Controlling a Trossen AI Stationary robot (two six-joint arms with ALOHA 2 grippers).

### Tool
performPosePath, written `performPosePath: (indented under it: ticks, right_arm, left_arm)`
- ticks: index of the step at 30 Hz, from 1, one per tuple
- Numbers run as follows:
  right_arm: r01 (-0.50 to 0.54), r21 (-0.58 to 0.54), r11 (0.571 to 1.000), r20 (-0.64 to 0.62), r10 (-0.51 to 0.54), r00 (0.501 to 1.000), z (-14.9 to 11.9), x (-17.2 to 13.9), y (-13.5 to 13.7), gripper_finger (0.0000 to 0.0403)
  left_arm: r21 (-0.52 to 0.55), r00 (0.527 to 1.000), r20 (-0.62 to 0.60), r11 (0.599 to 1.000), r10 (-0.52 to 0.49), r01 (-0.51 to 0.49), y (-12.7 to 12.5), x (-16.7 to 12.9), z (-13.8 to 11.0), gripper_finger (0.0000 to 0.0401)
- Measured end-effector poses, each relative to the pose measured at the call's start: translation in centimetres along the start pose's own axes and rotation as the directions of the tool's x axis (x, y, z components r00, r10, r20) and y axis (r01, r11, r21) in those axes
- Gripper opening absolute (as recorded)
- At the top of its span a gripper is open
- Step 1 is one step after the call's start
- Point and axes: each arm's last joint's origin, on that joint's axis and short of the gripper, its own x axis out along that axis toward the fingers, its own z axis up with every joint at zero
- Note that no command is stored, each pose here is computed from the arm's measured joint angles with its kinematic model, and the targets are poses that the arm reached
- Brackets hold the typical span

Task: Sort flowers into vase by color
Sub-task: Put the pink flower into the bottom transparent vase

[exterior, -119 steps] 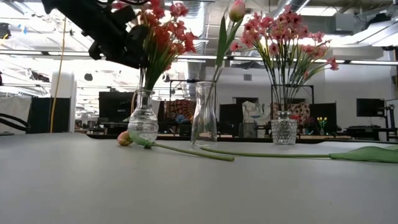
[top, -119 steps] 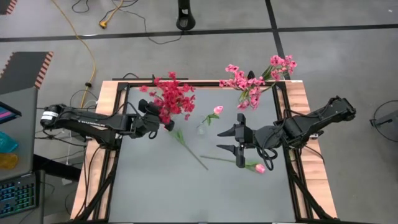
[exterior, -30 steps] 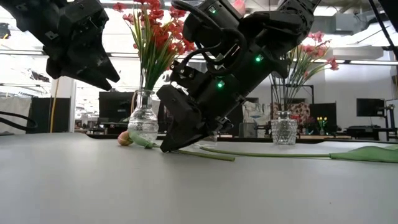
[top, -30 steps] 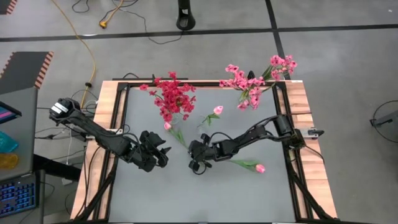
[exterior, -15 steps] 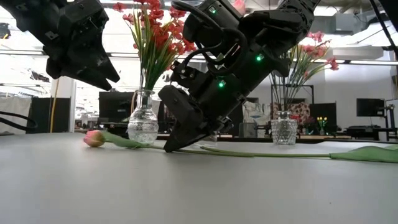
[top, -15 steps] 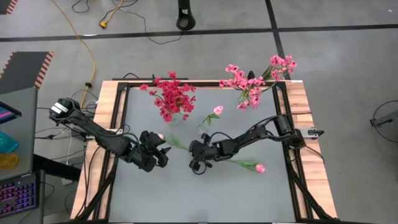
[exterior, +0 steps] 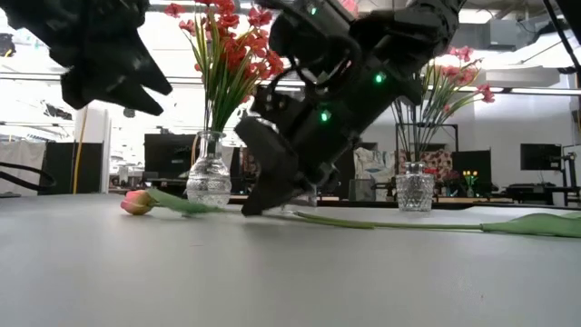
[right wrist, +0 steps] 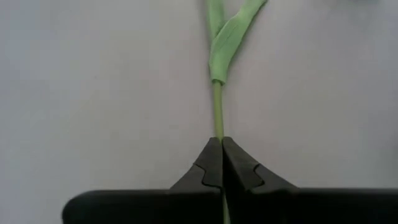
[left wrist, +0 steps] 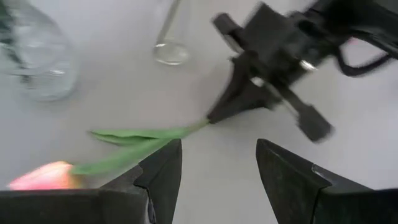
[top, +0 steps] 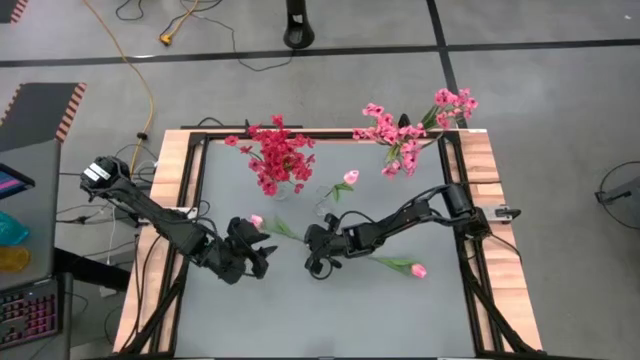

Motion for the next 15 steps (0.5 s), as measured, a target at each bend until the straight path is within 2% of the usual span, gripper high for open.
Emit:
performPosePath:
  ticks: [15]
  right_arm:
    - [-0.081,0.016,0.997,0.116,0.079,0.99,3.3,-4.2,1.2,0.0022]
  left_arm:
    - [-0.038,0.967,0.122,0.972,-0.225,0.231,-3.1,-3.9,-2.2,0.0187]
